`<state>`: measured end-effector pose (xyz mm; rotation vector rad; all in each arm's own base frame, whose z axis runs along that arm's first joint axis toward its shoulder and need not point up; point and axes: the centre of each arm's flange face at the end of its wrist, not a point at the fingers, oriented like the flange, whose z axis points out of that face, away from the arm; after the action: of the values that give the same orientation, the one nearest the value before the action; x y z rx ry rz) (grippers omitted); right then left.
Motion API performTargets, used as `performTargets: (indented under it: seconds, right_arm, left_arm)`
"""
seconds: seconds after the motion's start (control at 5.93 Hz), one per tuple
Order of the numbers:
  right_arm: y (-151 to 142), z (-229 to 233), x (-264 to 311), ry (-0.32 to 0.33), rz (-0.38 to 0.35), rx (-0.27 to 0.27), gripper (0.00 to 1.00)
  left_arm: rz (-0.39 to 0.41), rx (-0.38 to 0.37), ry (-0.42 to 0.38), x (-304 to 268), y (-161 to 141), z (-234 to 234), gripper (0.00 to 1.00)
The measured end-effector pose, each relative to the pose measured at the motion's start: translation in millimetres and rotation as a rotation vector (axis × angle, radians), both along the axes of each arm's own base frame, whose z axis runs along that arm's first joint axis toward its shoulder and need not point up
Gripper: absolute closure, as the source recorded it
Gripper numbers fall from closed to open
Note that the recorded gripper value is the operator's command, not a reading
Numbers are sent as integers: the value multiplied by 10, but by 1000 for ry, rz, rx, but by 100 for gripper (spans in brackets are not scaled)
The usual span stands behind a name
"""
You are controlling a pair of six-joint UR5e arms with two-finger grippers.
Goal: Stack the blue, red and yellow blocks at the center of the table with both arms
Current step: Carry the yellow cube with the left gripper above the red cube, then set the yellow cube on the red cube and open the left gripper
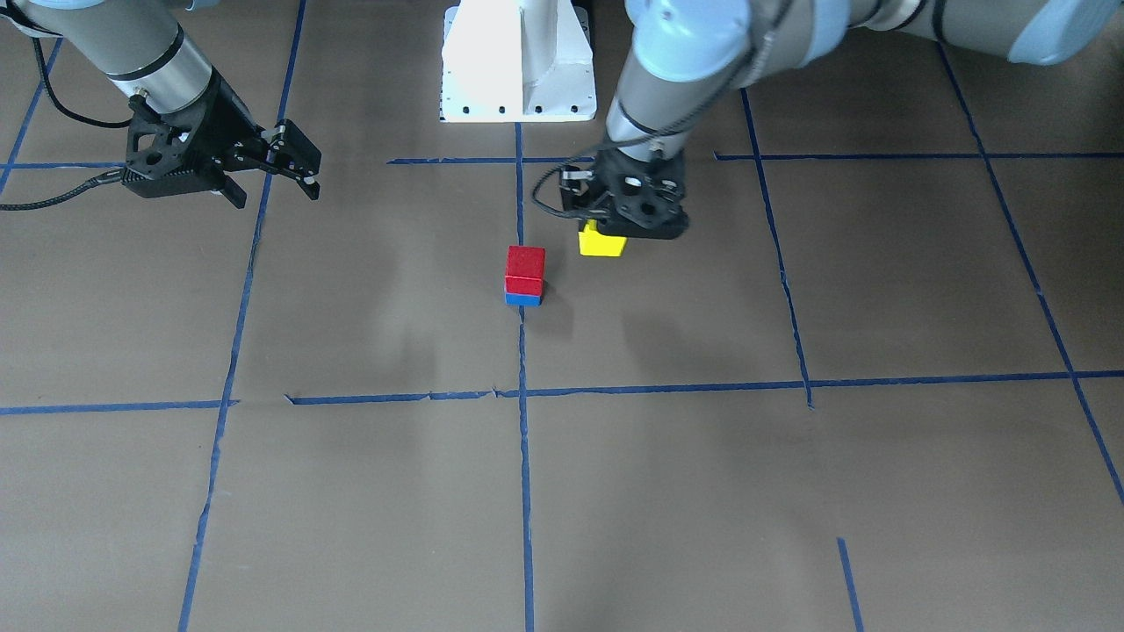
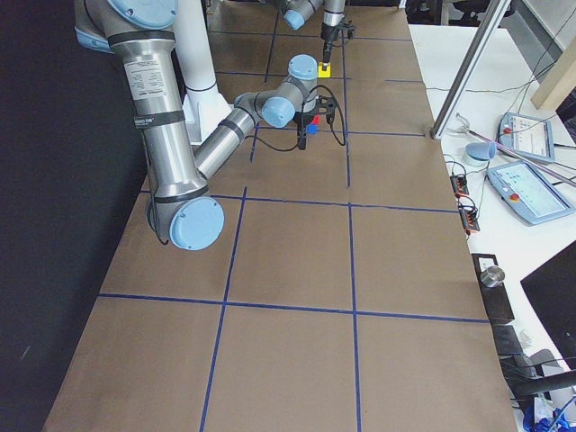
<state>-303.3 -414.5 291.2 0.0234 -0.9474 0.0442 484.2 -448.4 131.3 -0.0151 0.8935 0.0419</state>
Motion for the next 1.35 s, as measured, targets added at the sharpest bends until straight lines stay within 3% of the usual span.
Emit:
performTargets:
  seconds: [0.17, 0.51, 1.35]
  right_arm:
    - [-3, 38, -7, 7, 0, -4, 0]
    - [-11, 91, -38, 16, -2, -10, 0]
    - [-23, 95, -62, 17, -4, -10, 0]
  left_arm:
    - [1, 16, -19, 311, 135, -195, 100]
    - [2, 18, -53, 751, 61, -510, 100]
    - [0, 37, -86, 776, -172, -449, 100]
